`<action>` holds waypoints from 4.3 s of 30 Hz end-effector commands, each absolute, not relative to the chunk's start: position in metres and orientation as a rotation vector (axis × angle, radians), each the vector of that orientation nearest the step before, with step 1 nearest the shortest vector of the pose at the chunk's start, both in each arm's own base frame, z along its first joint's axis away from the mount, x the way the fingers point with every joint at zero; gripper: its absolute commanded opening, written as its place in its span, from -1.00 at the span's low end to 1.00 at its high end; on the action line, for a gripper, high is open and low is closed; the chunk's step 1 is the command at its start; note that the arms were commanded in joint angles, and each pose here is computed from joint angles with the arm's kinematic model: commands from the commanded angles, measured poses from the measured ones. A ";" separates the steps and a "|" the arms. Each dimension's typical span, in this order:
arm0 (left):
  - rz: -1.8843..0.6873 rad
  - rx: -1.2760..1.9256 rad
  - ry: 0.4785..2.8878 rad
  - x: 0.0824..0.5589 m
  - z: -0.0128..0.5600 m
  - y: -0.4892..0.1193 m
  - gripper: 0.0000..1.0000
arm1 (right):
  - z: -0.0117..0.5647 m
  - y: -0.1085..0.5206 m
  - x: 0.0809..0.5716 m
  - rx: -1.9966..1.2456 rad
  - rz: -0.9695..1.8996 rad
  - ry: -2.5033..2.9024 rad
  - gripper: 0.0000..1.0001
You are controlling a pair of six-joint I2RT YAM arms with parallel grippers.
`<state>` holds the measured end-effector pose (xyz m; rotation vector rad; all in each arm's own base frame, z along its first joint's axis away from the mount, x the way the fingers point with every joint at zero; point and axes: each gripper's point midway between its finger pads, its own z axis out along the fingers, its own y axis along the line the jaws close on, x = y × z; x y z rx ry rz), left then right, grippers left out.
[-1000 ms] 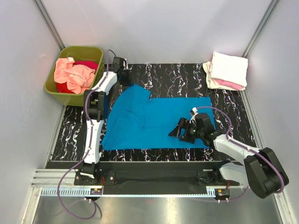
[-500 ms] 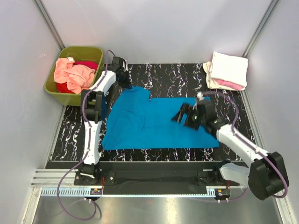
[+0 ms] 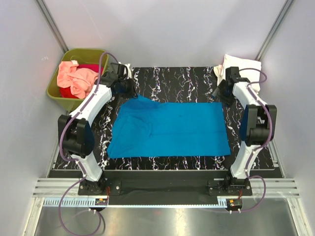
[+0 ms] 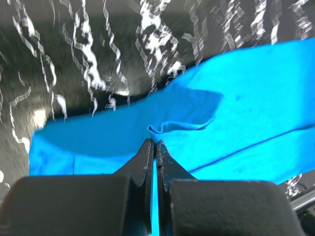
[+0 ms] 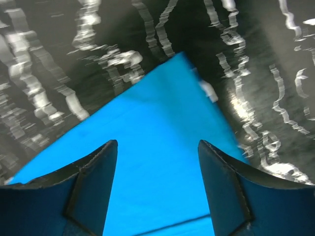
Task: Fold and stack the t-shirts
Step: Fold the tshirt
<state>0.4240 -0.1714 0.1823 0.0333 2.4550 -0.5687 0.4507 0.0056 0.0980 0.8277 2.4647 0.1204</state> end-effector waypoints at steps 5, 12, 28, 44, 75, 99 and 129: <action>-0.591 0.039 2.470 0.409 0.166 -0.168 -1.00 | 0.087 -0.038 0.473 0.847 -0.104 2.476 0.37; -0.602 0.030 2.484 0.403 0.158 -0.167 -1.00 | 0.052 -0.050 0.490 0.831 -0.174 2.511 0.22; -0.612 0.021 2.509 0.401 0.152 -0.169 -1.00 | 0.025 -0.042 0.509 0.817 -0.109 2.539 -0.43; -0.541 0.016 2.431 0.393 0.222 -0.155 -1.00 | 0.100 -0.026 0.491 0.789 0.031 2.459 -1.00; -0.397 -0.038 2.536 0.274 0.164 -0.107 -1.00 | 0.087 -0.036 0.358 0.882 -0.119 2.504 -1.00; -0.439 -0.217 2.613 0.205 0.149 -0.097 0.10 | 0.081 -0.033 0.338 1.001 -0.061 2.476 0.98; -0.358 -0.372 2.828 0.368 0.006 -0.140 -0.23 | 0.024 0.144 0.230 0.472 0.440 2.979 0.12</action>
